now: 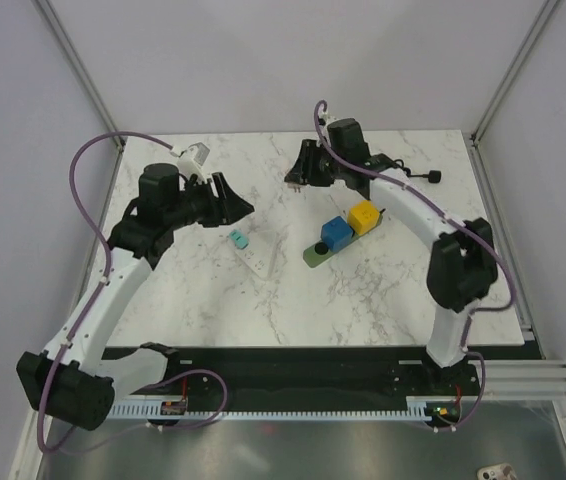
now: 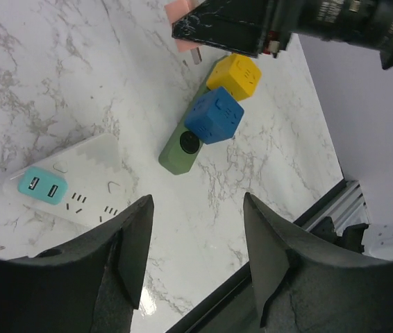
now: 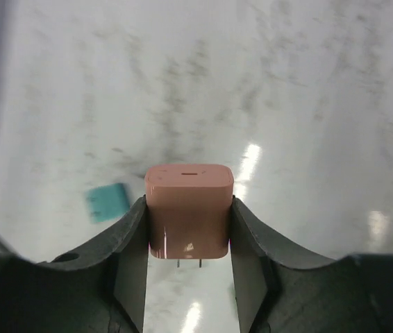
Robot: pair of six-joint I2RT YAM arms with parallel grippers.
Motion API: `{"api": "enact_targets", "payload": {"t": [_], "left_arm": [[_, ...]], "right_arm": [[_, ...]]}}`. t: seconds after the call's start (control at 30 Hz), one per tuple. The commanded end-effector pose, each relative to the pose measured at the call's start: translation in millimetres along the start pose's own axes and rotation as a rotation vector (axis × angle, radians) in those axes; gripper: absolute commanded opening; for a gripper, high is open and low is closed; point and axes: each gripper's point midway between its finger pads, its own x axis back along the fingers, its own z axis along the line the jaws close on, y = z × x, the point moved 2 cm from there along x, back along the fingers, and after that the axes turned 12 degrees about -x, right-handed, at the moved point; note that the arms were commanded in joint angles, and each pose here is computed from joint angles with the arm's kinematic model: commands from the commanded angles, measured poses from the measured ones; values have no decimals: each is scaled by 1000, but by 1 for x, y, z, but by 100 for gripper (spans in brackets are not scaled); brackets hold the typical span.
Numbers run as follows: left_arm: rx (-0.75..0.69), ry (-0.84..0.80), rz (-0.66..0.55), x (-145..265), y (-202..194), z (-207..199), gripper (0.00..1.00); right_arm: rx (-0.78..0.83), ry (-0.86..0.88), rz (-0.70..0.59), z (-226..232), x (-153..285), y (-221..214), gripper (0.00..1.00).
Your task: Insert the plug
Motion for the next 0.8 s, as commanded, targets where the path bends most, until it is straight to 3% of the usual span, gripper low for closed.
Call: {"api": "enact_targets", "payload": {"t": [0.0, 0.03, 0.07, 0.3, 0.53, 0.77], "left_arm": [[-137, 37, -127, 23, 17, -15, 62], [-146, 61, -141, 25, 15, -14, 63], [-165, 48, -170, 34, 16, -22, 63], [-232, 8, -308, 60, 19, -45, 73], [-232, -32, -335, 57, 9, -57, 79], [-224, 10, -344, 45, 0, -46, 77]], "right_arm": [[-166, 475, -182, 118, 82, 14, 1], [-189, 556, -214, 133, 109, 13, 1], [-271, 601, -202, 132, 110, 1, 1], [-435, 853, -122, 179, 153, -61, 0], [-565, 949, -164, 196, 170, -72, 0], [-633, 988, -174, 204, 176, -73, 0]]}}
